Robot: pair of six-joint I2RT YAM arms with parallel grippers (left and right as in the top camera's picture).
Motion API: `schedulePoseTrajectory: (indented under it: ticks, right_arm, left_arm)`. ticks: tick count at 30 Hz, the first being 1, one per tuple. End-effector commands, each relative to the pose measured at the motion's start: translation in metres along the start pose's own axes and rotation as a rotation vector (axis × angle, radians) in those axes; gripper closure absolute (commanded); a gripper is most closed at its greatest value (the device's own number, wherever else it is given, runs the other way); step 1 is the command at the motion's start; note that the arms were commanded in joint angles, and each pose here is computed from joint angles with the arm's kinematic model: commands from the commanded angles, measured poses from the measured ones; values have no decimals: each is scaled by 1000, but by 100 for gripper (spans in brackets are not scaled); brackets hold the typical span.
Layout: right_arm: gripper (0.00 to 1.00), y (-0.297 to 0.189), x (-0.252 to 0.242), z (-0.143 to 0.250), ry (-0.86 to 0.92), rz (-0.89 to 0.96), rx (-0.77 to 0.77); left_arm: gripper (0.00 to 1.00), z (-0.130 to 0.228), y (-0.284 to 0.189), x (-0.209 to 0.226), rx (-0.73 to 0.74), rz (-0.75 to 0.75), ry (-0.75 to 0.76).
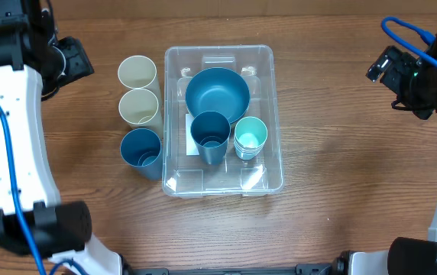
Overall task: Pack container
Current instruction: 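Move the left gripper to the far cream cup and grasp it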
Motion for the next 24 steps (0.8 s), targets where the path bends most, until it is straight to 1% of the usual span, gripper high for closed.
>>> schedulePoseTrajectory:
  ticks: [1, 4, 7, 15, 20, 24]
  right_arm:
    - [0, -5, 1, 0, 3, -10, -13]
    - [0, -5, 1, 0, 3, -10, -13]
    - [0, -5, 1, 0, 3, -10, -13]
    - [0, -5, 1, 0, 3, -10, -13]
    - [0, -5, 1, 0, 3, -10, -13]
    - [0, -5, 1, 0, 3, -10, -13]
  left_arm:
    - [41, 1, 42, -17, 107, 112, 74]
    - [43, 3, 67, -22, 152, 111, 104]
    - [46, 4, 82, -23, 177, 110, 107]
    - [44, -2, 92, -38, 147, 132, 165]
    - [43, -8, 92, -48, 113, 157, 174]
    - [42, -5, 97, -58, 113, 163, 182]
Point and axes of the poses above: each gripper's point midway between its finger pads, its own y axis out along the fingers, its own x axis along the line the jaws close on, z = x × y, the point moved 3 cm from there along -y, back along the fingers, and after that the axes turned 6 degrees about y, right-handed, at the moved point
